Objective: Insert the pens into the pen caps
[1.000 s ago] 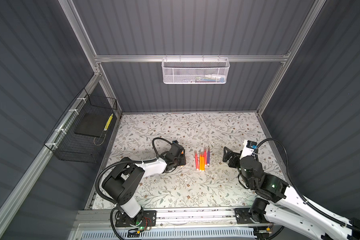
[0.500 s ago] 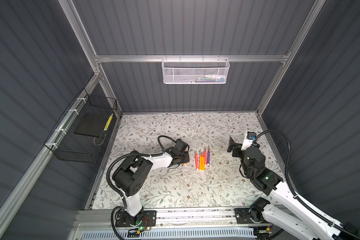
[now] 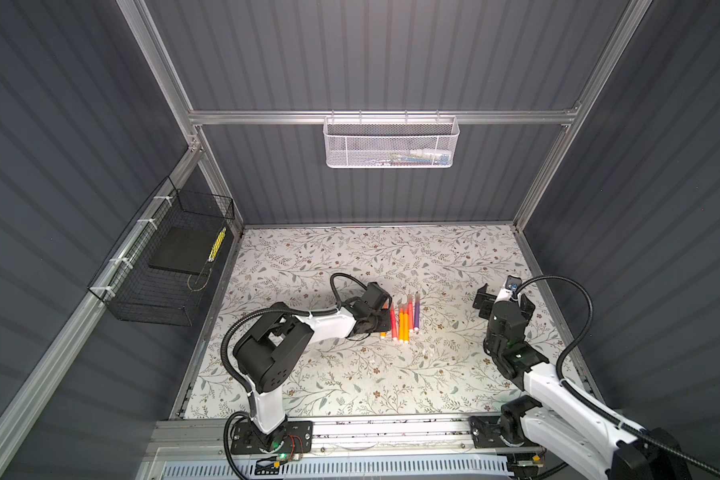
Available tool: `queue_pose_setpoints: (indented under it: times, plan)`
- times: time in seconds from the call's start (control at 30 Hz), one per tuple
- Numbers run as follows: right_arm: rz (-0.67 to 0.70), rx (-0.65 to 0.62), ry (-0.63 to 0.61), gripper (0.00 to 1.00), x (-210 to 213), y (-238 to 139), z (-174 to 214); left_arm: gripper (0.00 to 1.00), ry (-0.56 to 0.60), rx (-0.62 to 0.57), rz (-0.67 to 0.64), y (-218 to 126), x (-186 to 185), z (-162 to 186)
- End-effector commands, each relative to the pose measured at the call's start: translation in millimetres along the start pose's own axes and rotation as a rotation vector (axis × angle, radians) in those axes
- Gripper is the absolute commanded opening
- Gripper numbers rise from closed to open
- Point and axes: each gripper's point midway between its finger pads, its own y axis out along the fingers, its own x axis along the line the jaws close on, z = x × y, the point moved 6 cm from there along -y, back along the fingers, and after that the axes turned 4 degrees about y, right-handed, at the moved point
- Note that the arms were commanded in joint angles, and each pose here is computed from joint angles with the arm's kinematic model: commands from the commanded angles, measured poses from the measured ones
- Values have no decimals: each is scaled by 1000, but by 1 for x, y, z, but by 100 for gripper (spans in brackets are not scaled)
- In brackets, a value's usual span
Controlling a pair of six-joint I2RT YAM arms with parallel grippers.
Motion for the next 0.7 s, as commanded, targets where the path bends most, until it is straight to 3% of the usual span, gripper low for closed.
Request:
queue_pose_setpoints:
  times: [0.0, 0.13, 0.27, 0.4, 0.47, 0.5, 0.57, 0.67]
  plan:
    - [44, -81, 41, 99, -6, 12, -2, 32, 5, 62, -53, 1, 10, 14]
    - [36, -55, 38, 99, -8, 36, 22, 42, 30, 42, -33, -3, 7, 9]
    - [13, -86, 23, 99, -9, 44, 21, 51, 75, -38, -88, -20, 11, -1]
    - [-91, 18, 70, 99, -9, 59, 25, 60, 125, -155, -155, -47, 16, -15]
    - [-181, -25, 142, 99, -13, 61, 34, 67, 148, -218, -166, -61, 19, -20]
    - [-198, -56, 143, 99, -13, 61, 35, 71, 159, -238, -158, -65, 18, -21]
    - [-248, 18, 115, 99, -5, 64, 41, 83, 173, -267, -157, -73, 18, -24]
    - [-249, 8, 93, 99, 1, 72, 45, 87, 181, -322, -198, -85, 23, -28]
